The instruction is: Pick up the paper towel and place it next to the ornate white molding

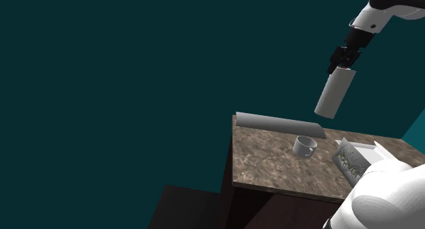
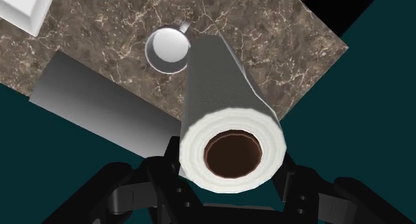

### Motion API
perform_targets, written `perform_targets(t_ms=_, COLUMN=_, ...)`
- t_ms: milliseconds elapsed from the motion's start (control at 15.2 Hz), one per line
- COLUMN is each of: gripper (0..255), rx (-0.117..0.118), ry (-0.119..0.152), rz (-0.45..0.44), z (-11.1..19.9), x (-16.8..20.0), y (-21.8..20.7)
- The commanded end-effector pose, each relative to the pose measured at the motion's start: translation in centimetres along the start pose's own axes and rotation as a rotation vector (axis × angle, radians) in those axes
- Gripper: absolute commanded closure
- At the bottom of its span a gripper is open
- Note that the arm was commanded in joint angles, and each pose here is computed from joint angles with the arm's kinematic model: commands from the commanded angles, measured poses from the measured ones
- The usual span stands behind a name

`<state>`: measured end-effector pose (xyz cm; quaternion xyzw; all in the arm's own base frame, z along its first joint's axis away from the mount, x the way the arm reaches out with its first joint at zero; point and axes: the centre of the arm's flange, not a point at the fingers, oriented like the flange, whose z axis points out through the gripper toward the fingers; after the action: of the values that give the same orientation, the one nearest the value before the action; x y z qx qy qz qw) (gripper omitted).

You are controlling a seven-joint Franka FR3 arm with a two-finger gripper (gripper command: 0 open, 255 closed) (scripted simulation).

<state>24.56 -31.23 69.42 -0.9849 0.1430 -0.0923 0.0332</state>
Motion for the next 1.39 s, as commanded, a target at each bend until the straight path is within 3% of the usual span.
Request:
perform_targets(t_ms=0, gripper=255, rx=0.0, ry=0.0, rz=-0.001, z=-0.1, x=-0.3, y=2.8)
perform_targets(t_ms=924, gripper=255, rx=0.0, ry=0.0, rz=-0.001, z=-2.1, x=-1.5, y=21.1)
perform_targets(t_ms=1320, gripper=255, rx=0.0, ry=0.0, rz=-0.001, z=0.3, x=-2.0, y=22.3)
